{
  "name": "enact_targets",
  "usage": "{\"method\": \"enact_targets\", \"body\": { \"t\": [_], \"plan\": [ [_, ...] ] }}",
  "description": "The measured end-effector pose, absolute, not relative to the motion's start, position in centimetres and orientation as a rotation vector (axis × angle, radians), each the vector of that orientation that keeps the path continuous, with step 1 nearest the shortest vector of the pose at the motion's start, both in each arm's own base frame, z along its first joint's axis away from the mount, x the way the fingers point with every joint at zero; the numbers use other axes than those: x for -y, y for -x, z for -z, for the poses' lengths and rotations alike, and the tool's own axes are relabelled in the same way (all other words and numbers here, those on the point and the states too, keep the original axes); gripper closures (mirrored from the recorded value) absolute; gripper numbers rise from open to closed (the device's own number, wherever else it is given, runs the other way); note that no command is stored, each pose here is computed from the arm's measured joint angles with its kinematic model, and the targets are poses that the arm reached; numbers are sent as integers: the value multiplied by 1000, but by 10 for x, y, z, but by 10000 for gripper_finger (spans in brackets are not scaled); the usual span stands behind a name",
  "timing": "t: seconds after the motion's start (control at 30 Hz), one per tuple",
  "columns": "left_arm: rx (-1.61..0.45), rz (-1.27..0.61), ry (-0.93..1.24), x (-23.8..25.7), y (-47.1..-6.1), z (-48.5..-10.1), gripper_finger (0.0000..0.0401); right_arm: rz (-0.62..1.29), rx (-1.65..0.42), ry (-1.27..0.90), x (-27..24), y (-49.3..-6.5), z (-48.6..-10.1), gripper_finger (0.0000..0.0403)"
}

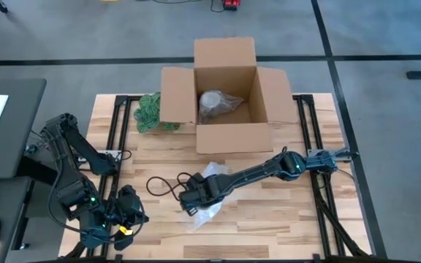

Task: Wrap mug
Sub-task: Wrap the yellow mug with bubble wrap

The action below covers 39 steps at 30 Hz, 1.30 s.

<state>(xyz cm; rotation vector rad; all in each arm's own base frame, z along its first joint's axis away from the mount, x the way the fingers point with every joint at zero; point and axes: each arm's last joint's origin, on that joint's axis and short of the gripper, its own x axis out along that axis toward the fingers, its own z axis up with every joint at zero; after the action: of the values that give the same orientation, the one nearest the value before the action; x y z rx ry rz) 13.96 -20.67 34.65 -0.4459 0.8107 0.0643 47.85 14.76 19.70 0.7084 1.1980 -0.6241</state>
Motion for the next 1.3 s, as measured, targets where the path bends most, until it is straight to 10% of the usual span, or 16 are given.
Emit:
{"method": "enact_targets", "body": {
  "t": [0.27,0.87,1.3],
  "plan": [
    [-799,-72,444,206,-140,-347,401,602,-1249,-699,-155,-480,-180,403],
    [-795,-73,443,206,-140,-347,401,539,-1017,-734,-152,-454,-279,403],
    [-792,-74,438,206,-140,-347,401,631,-1100,-755,-148,-454,-222,403]
  ]
}}
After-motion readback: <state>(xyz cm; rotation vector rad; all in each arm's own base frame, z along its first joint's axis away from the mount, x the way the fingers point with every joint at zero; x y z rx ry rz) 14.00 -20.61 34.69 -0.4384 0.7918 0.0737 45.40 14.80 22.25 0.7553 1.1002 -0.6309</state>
